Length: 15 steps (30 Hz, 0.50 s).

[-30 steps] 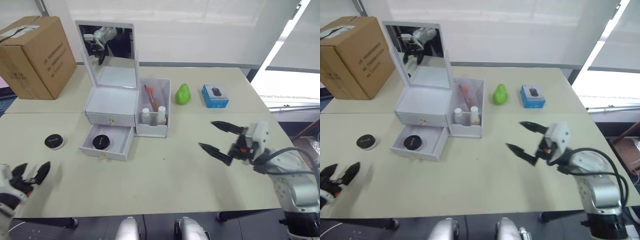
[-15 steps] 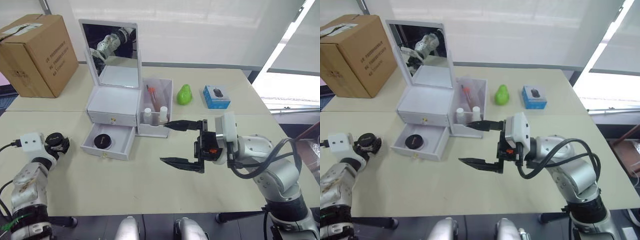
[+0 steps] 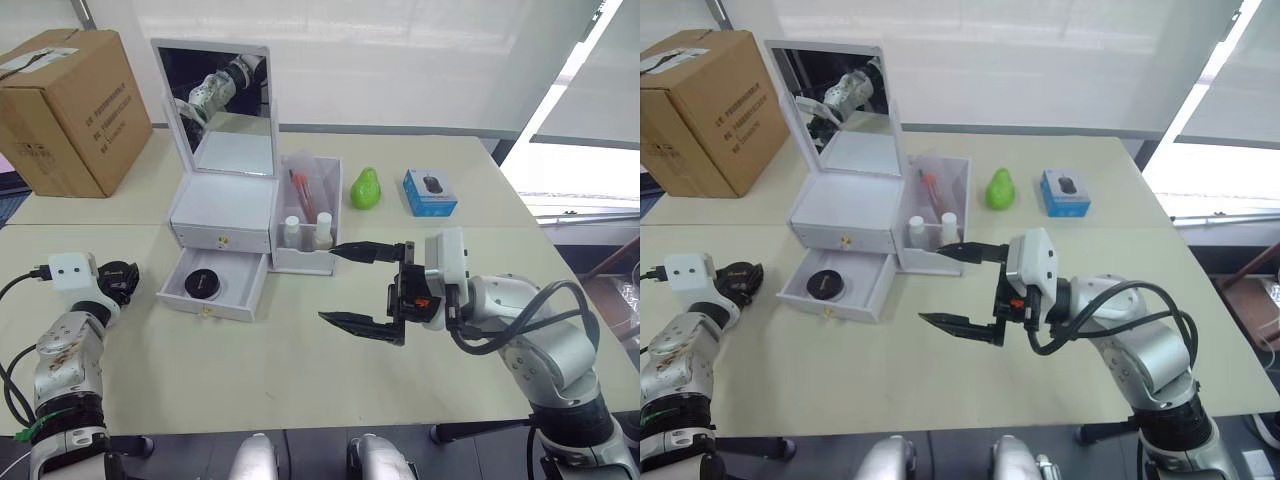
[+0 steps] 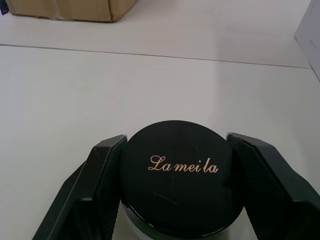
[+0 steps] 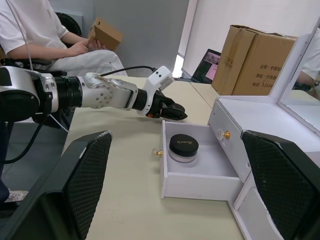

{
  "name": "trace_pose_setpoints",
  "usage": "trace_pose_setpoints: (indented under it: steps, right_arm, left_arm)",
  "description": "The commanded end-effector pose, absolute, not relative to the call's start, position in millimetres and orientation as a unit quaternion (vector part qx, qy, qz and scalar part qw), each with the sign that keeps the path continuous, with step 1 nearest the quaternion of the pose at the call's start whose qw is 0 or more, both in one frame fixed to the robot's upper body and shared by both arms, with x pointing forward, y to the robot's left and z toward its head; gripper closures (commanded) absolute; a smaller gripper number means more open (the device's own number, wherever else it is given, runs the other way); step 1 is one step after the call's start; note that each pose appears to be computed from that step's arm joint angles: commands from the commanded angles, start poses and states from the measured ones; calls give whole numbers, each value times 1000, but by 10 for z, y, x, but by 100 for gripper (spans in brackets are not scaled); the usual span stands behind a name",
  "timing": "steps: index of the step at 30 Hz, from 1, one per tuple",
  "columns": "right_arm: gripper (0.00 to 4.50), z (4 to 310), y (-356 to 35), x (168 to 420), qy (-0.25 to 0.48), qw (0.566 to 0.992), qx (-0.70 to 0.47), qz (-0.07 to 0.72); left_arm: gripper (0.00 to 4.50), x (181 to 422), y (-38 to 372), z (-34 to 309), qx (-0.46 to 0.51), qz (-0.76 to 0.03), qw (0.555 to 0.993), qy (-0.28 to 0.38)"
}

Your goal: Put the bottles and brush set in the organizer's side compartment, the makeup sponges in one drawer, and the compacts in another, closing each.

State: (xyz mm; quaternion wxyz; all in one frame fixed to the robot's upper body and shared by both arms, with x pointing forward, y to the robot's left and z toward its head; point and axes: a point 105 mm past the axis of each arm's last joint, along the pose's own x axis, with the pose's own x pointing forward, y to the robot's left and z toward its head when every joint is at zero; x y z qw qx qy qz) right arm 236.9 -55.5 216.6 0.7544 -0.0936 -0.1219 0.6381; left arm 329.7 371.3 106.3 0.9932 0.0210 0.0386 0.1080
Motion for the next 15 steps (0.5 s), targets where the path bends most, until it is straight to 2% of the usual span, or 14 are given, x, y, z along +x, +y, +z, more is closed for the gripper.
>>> trace_pose_setpoints:
  steps: [1,3,5,7,9,12,15]
  right_arm:
    - [0,2212,-546,2331,-136,754,-102,635]
    - [0,2207,-548,2337,-135,756,-102,633]
    - [0,2192,-556,2343,-131,758,-103,630]
    - [0,2164,-564,2359,-125,762,-104,627]
    - [0,2143,-562,2369,-122,763,-104,626]
    - [0,2122,-553,2377,-120,764,-104,626]
    - [0,2111,-545,2382,-119,765,-104,625]
  left_arm:
    - [158,3196,3736,1576,53,97,992,-57]
    - [158,3115,3677,1777,57,68,991,-98]
    - [158,3012,3495,1925,66,-5,991,-117]
    - [158,2891,3180,1927,74,-125,985,-93]
    - [158,2836,2942,1887,70,-209,973,-61]
    - [158,2837,2637,1825,72,-293,953,-23]
    - [158,2890,2393,1690,101,-344,933,8]
